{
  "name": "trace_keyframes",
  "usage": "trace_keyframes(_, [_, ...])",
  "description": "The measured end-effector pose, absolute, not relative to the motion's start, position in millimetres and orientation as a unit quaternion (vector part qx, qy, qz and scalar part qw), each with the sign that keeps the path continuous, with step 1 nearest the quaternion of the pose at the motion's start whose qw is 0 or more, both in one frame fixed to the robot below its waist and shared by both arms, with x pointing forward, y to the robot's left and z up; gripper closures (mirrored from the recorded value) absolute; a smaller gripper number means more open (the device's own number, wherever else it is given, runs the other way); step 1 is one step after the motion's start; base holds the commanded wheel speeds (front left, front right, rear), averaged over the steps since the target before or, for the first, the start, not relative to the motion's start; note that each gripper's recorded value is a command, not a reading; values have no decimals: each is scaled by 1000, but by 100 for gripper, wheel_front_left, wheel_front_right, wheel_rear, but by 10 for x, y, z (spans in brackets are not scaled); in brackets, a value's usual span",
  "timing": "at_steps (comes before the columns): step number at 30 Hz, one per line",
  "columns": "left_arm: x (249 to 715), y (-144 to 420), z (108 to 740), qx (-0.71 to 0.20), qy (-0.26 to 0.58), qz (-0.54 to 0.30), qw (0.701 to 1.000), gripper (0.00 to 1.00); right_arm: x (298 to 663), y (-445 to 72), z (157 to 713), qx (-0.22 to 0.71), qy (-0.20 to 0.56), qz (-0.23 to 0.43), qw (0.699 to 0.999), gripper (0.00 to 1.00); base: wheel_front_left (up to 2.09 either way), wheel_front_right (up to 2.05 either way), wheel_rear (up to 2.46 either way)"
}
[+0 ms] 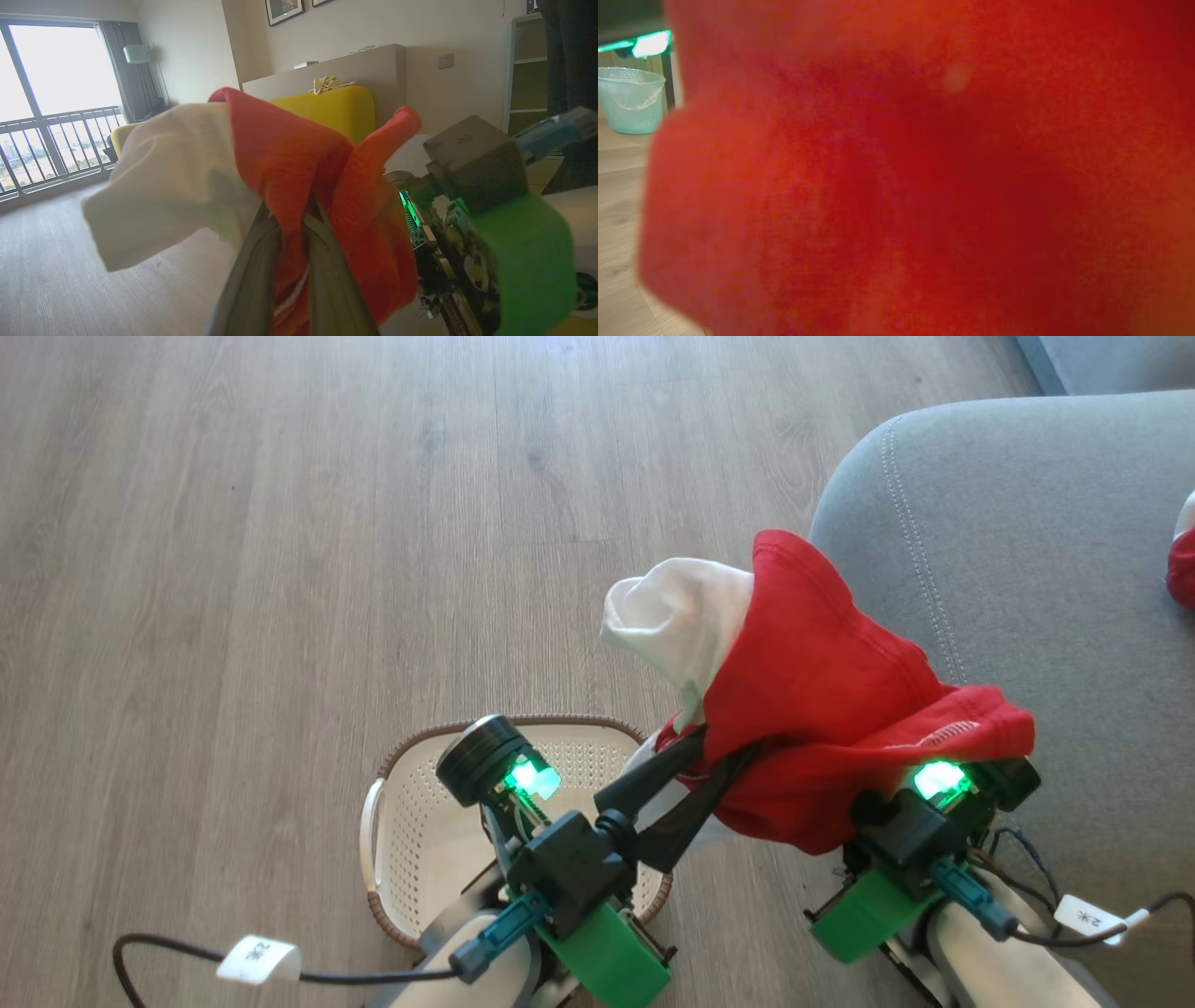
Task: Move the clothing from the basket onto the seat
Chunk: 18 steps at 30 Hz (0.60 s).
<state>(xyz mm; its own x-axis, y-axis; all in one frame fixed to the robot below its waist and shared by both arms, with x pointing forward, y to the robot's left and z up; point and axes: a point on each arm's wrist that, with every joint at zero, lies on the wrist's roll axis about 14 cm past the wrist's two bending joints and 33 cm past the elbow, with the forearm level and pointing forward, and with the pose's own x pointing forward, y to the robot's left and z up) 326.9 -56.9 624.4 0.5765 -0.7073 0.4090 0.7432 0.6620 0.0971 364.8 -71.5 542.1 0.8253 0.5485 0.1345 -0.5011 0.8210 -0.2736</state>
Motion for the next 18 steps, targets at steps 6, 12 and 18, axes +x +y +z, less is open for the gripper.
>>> trace_keyframes(6, [3278,-571,6223,-42,-208,-409,888,100,3669,-722,5519,-90,-115,268,952,100,0,0,0])
trace_keyframes(12, [3289,-568,6229,-44,-210,-408,887,16,3670,-750,5611,-68,-126,259,955,100,0,0,0])
trace_keyframes(18, [3308,-561,6211,-42,-207,-406,889,0,3689,-787,5727,-41,-140,244,959,100,0,0,0])
